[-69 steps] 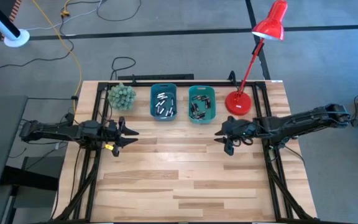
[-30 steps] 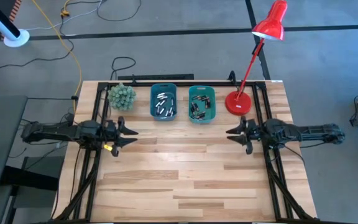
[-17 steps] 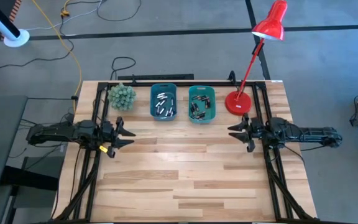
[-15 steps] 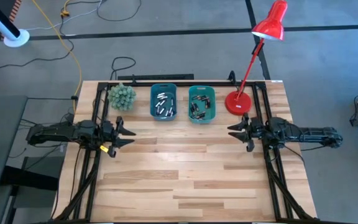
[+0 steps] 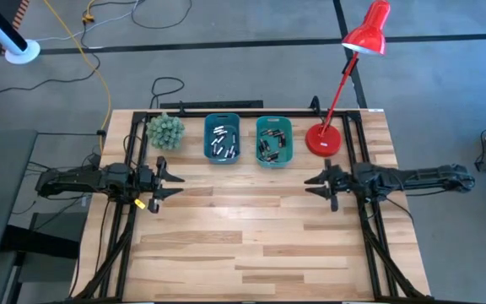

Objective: Sort batteries
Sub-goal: Return to Home Position

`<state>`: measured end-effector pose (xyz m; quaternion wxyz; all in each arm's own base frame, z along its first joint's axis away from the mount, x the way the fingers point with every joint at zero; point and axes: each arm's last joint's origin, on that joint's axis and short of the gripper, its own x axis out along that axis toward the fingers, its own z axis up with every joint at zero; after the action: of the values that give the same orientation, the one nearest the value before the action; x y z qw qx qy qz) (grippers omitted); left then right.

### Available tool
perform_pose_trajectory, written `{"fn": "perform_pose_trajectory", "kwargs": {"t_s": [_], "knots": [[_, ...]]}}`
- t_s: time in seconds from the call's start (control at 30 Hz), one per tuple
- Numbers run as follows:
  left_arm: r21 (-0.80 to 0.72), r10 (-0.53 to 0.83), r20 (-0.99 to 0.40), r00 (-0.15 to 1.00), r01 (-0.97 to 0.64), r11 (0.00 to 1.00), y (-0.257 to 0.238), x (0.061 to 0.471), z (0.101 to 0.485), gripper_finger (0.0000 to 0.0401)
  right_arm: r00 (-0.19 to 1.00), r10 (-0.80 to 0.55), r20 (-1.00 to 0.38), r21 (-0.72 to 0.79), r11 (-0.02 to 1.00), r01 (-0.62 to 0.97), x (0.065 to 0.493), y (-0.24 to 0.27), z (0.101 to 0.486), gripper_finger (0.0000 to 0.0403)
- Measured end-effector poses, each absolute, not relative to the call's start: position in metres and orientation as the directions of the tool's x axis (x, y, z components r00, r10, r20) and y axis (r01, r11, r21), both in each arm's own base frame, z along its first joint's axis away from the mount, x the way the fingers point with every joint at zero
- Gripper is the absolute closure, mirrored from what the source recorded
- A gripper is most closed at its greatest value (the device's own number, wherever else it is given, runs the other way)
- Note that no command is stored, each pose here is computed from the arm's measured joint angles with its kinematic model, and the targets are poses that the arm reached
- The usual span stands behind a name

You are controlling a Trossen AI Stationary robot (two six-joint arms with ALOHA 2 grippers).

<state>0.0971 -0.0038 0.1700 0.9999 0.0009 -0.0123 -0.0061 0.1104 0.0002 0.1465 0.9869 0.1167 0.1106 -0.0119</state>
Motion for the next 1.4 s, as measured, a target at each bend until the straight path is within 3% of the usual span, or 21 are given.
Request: {"fn": "perform_pose_trajectory", "kwargs": {"t_s": [0.57, 1.4], "knots": [[-0.012, -0.010, 0.022, 1.000, 0.011, 1.000, -0.004, 0.097, 0.170, 0.0274, 0.933, 0.005, -0.360, 0.217, 0.973, 0.079, 0.116, 0.001, 0.133, 0.0256], [-0.012, -0.011, 0.021, 1.000, 0.011, 1.000, -0.004, 0.097, 0.169, 0.0274, 0.928, 0.005, -0.371, 0.219, 0.972, 0.083, 0.116, 0.001, 0.132, 0.0255]]}}
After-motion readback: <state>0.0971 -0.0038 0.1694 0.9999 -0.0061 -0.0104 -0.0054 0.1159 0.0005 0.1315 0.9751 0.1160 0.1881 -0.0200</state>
